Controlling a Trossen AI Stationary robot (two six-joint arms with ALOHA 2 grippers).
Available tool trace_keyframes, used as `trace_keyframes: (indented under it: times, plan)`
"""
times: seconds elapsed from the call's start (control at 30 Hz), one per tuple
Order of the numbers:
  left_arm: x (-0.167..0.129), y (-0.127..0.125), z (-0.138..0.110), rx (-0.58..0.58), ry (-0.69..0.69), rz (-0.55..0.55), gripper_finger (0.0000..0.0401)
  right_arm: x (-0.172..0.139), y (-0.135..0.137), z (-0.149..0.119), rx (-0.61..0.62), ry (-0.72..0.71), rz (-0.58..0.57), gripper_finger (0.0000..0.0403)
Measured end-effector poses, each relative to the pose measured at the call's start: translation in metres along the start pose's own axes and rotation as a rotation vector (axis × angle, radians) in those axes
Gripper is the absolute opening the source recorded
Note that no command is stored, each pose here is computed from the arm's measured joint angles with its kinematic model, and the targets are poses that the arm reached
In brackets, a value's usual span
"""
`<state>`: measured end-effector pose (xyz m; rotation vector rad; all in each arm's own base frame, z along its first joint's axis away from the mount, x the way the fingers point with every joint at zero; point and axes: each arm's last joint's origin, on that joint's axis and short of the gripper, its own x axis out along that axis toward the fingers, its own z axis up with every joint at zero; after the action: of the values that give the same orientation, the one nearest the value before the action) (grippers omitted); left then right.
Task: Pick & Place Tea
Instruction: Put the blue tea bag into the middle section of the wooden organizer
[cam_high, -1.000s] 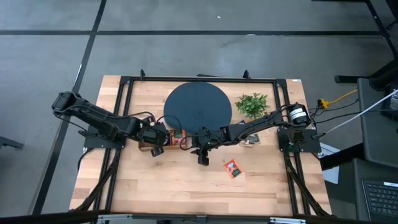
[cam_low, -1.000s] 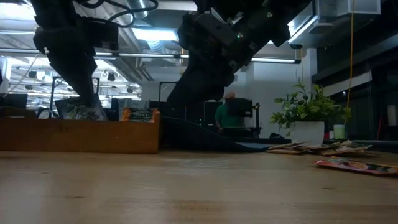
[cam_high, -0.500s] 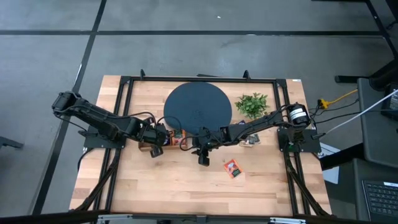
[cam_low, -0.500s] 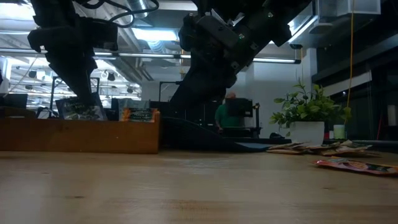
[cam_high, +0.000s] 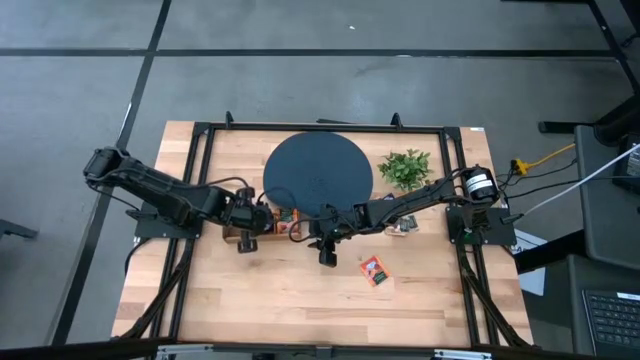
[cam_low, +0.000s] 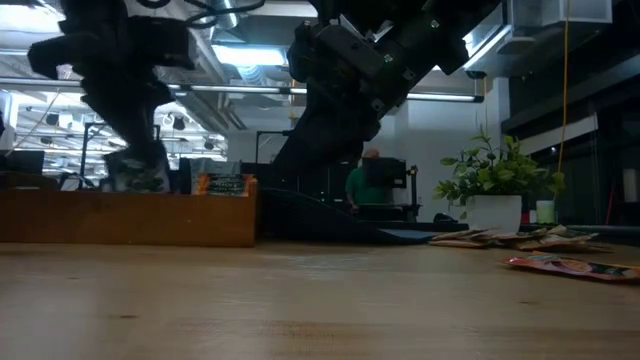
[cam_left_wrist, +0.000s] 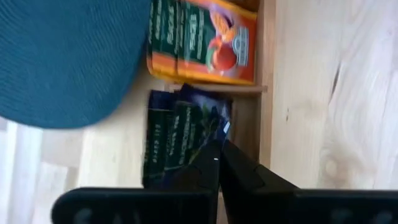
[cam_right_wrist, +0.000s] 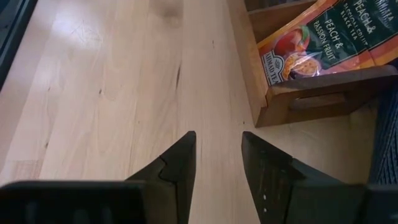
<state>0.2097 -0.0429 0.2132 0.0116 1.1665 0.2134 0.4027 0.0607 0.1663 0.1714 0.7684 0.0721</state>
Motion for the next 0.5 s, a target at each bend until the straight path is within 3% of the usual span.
trace_keyframes:
  times: [0.5]
  plan:
    - [-0.003, 0.01, 0.013, 0.041, 0.0, -0.06, 0.0002, 0.0, 0.0, 0.0, 0.0, 0.0, 0.0, 0.0131]
